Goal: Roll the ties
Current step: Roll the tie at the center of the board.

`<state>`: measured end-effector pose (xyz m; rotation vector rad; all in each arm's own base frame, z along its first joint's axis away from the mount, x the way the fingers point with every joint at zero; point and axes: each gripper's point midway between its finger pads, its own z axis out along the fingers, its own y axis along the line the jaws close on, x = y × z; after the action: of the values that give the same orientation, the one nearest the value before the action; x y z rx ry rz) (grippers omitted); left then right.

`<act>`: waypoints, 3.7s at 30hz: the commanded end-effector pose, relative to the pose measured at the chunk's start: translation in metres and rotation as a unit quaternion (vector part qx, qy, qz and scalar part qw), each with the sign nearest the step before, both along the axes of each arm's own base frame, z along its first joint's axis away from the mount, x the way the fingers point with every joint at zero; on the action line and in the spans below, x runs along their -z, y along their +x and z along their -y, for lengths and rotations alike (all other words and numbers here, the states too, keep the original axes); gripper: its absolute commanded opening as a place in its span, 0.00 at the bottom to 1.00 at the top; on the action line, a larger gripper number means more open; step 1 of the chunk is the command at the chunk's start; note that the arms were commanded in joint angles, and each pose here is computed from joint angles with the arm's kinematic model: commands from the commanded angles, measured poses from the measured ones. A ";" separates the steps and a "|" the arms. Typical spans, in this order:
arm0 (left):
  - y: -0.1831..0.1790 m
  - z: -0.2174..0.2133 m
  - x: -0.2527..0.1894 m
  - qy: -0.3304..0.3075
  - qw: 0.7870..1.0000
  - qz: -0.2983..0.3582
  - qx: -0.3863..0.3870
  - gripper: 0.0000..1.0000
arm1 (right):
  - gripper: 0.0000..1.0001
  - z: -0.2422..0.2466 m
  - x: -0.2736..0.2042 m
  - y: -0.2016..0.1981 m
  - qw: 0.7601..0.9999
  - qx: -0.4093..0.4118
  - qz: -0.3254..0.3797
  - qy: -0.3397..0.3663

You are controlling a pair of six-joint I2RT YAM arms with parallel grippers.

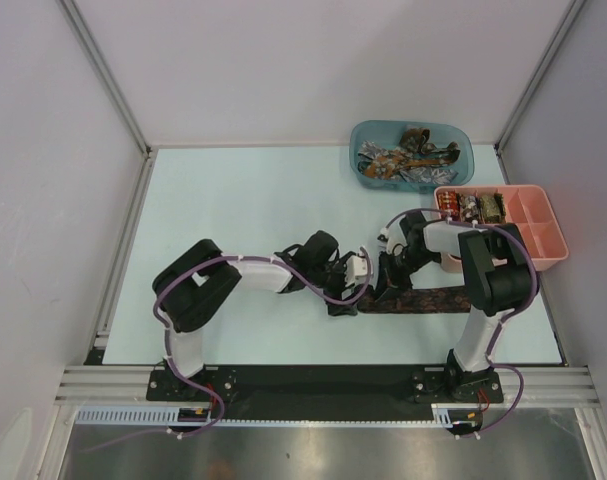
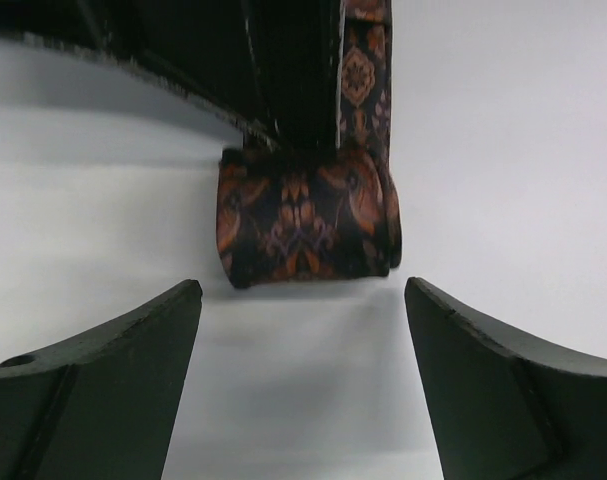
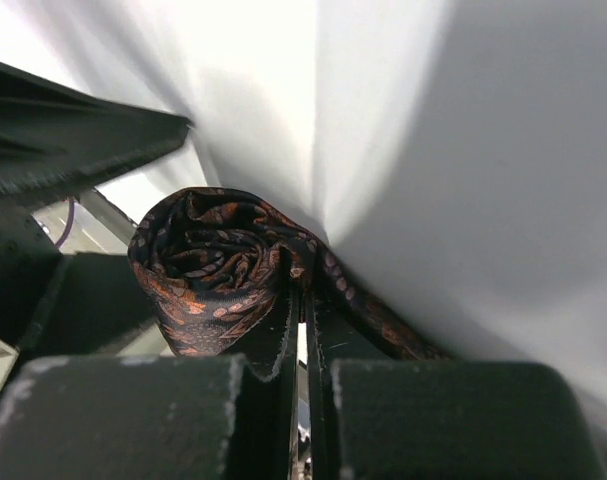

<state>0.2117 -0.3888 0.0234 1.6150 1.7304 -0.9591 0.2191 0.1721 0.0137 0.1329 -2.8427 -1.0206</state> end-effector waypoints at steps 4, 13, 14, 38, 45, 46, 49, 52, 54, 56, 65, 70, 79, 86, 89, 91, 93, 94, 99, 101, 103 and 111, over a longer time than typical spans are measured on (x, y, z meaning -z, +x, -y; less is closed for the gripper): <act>-0.007 0.038 -0.005 -0.036 0.999 -0.023 0.015 0.87 | 0.00 -0.001 0.027 -0.006 0.998 -0.041 0.003 -0.037; -0.001 0.002 0.008 0.047 0.998 0.032 0.038 0.26 | 0.00 -0.041 0.021 0.021 0.998 -0.046 0.040 0.031; -0.005 -0.014 0.014 0.072 0.996 0.026 0.037 0.22 | 0.00 -0.047 0.014 0.029 0.997 -0.038 0.053 0.039; 0.003 -0.062 0.014 0.205 0.976 0.041 0.062 0.16 | 0.49 -0.069 -0.062 0.027 0.984 0.012 0.039 0.175; 0.002 -0.061 0.017 0.204 0.976 0.039 0.069 0.21 | 0.49 -0.083 -0.044 0.027 0.985 0.005 0.034 0.170; 0.002 -0.061 0.017 0.204 0.976 0.040 0.071 0.22 | 0.49 -0.083 -0.039 0.027 0.986 0.005 0.036 0.160; 0.002 -0.060 0.017 0.201 0.976 0.044 0.075 0.24 | 0.43 -0.081 -0.024 0.022 0.990 -0.003 0.034 0.140; 0.002 -0.059 0.016 0.198 0.976 0.046 0.078 0.26 | 0.30 -0.077 -0.016 0.020 0.991 -0.011 0.031 0.127; 0.003 -0.060 0.018 0.201 0.976 0.045 0.076 0.29 | 0.08 -0.074 -0.013 0.017 0.993 -0.017 0.033 0.115; 0.006 -0.057 0.014 0.192 0.978 0.046 0.065 0.35 | 0.00 -0.069 -0.011 0.015 0.994 -0.020 0.037 0.104; 0.021 -0.048 -0.034 0.046 0.999 0.015 0.000 0.76 | 0.00 -0.040 0.014 0.006 0.999 -0.034 0.032 0.027; 0.012 -0.040 -0.037 0.008 1.000 -0.006 -0.002 0.84 | 0.00 -0.030 0.021 0.007 0.998 -0.038 0.038 -0.010; 0.007 -0.012 -0.019 -0.015 1.000 0.010 0.018 0.84 | 0.00 -0.034 0.025 0.006 0.998 -0.048 0.039 -0.013; 0.005 -0.007 -0.008 0.021 0.998 0.049 0.034 0.42 | 0.00 -0.057 0.018 0.020 0.997 -0.058 0.055 0.015; 0.005 -0.021 0.004 0.067 0.996 0.054 0.033 0.27 | 0.02 -0.060 0.004 0.028 0.995 -0.059 0.072 0.025; 0.003 -0.031 0.010 0.098 0.993 0.050 0.036 0.22 | 0.14 -0.054 -0.014 0.038 0.994 -0.046 0.090 0.037; 0.007 -0.038 0.014 0.121 0.991 0.056 0.027 0.21 | 0.22 -0.048 -0.030 0.039 0.994 -0.032 0.087 0.057; 0.004 -0.045 0.018 0.137 0.989 0.049 0.027 0.21 | 0.30 -0.044 -0.041 0.039 0.993 -0.027 0.095 0.064; 0.006 -0.050 0.024 0.166 0.984 0.054 0.029 0.23 | 0.46 -0.036 -0.065 0.025 0.991 -0.006 0.080 0.104; 0.006 -0.049 0.026 0.170 0.984 0.051 0.028 0.26 | 0.50 -0.042 -0.067 0.021 0.990 0.002 0.070 0.125; 0.008 -0.045 0.026 0.166 0.985 0.050 0.025 0.31 | 0.50 -0.047 -0.063 0.020 0.989 -0.001 0.067 0.131; 0.008 -0.043 0.027 0.165 0.985 0.047 0.021 0.37 | 0.43 -0.062 -0.031 0.015 0.992 -0.002 0.035 0.124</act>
<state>0.2224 -0.3653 0.0208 1.8251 1.7710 -0.7053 0.2313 0.2242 0.0513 0.2079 -2.7757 -1.3547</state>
